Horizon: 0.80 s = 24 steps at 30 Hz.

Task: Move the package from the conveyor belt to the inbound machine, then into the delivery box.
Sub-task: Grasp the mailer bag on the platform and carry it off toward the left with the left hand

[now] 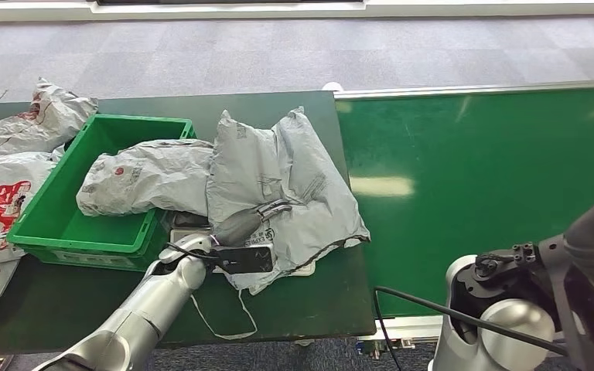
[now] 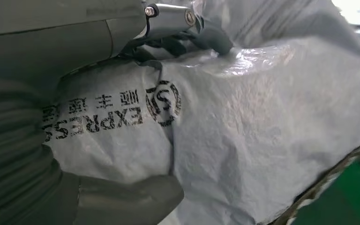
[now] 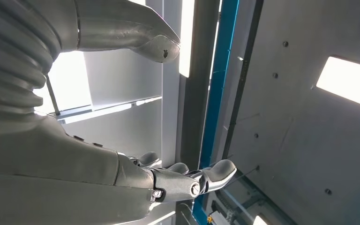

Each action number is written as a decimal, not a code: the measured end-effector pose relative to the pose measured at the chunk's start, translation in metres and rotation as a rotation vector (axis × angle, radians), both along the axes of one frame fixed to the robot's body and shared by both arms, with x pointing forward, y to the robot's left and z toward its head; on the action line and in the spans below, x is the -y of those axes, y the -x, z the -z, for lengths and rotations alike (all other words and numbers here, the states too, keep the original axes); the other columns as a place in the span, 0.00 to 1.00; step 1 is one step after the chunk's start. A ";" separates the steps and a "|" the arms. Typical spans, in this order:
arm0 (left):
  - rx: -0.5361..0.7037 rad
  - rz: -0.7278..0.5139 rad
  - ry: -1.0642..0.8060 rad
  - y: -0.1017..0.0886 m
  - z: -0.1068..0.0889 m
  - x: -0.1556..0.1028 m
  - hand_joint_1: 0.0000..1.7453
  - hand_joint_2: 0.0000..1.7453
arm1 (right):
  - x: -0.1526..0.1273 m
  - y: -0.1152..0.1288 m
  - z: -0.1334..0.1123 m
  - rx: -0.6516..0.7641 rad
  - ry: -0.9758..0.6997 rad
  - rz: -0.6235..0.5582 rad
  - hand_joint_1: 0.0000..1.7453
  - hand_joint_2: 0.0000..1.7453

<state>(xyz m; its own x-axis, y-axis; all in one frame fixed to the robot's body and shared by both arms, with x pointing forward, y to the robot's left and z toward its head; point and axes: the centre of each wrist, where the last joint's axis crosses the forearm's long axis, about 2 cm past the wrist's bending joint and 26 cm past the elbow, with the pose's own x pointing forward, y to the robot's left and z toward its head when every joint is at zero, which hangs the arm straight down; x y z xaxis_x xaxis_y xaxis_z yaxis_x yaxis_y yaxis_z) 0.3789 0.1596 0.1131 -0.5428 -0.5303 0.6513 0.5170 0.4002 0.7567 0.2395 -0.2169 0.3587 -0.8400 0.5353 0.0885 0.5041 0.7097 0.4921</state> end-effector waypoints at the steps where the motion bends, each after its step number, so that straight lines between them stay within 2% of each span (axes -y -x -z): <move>1: 0.023 -0.006 -0.063 -0.002 -0.001 0.003 1.00 1.00 | 0.000 0.000 0.000 -0.001 0.001 0.000 0.00 1.00; 7: 0.156 -0.021 -0.311 -0.009 -0.008 0.017 1.00 1.00 | -0.001 -0.001 0.001 -0.004 0.002 0.000 0.00 1.00; 14: 0.193 0.001 -0.315 -0.012 -0.010 0.020 1.00 1.00 | -0.002 -0.002 0.001 -0.010 0.005 -0.006 0.00 1.00; 18: 0.139 0.078 -0.143 -0.014 -0.013 0.018 1.00 1.00 | -0.004 -0.005 0.003 -0.020 0.005 -0.017 0.00 1.00; 21: 0.059 0.153 0.089 -0.012 -0.014 0.013 1.00 1.00 | -0.005 -0.008 0.005 -0.031 0.004 -0.029 0.00 1.00; 24: -0.018 0.172 0.334 -0.008 -0.021 0.009 1.00 1.00 | -0.007 -0.011 0.006 -0.042 0.002 -0.041 0.00 1.00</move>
<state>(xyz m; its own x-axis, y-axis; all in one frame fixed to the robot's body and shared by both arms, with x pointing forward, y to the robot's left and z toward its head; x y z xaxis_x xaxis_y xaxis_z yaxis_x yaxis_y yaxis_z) 0.3868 0.1511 0.1336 -0.5924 -0.1887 0.7833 0.6104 0.5295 0.5892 0.2501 -0.2098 0.3522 -0.8569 0.5006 0.1235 0.4948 0.7312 0.4696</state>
